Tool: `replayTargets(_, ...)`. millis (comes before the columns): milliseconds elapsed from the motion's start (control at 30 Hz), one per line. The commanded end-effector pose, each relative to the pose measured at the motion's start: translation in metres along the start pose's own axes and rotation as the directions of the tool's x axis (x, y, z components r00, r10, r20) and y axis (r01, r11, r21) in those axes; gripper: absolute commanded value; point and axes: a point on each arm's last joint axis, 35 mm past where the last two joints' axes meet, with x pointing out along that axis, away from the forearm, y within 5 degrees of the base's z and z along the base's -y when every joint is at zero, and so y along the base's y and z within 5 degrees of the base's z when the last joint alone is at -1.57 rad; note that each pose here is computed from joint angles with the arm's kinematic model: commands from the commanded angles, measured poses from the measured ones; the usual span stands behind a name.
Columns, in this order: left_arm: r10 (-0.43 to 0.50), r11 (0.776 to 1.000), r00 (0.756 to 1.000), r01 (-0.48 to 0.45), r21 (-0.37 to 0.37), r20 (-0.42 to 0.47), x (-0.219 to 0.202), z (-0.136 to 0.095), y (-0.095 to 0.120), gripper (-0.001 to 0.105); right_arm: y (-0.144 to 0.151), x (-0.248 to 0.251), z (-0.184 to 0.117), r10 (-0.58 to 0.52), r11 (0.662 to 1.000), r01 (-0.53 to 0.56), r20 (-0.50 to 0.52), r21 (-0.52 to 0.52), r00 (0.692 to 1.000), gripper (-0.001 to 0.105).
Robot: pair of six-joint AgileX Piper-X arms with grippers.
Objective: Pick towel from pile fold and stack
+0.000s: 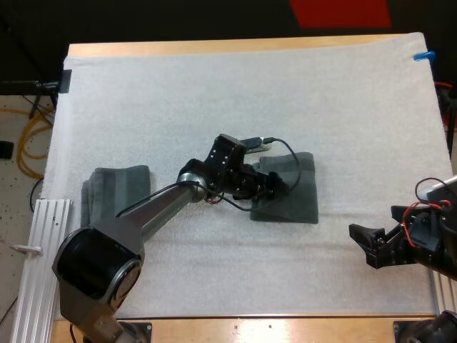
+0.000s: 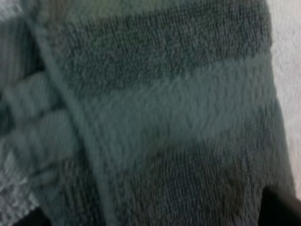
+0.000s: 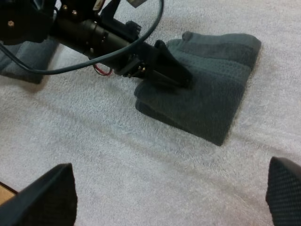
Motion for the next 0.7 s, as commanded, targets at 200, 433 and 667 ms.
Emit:
replayTargets(200, 0.009, 1.000, 1.000, -0.010, -0.017, -0.019, 0.003, -0.003, -0.001, 0.028, 0.000, -0.002, 0.001, -0.001, 1.000, 0.001, 0.008, -0.005, 1.000, 0.079)
replayTargets(433, -0.012, 1.000, 1.000, 0.011, 0.021, 0.020, -0.016, 0.001, -0.009, 0.000, 0.000, -0.002, 0.001, -0.011, 1.000, 0.011, 0.007, -0.005, 1.000, 0.079)
replayTargets(667, 0.024, 1.000, 0.994, -0.025, 0.007, 0.108, -0.092, 0.016, 0.007, 0.000, -0.001, -0.002, 0.001, -0.048, 0.999, 0.048, 0.009, -0.005, 0.999, 0.079)
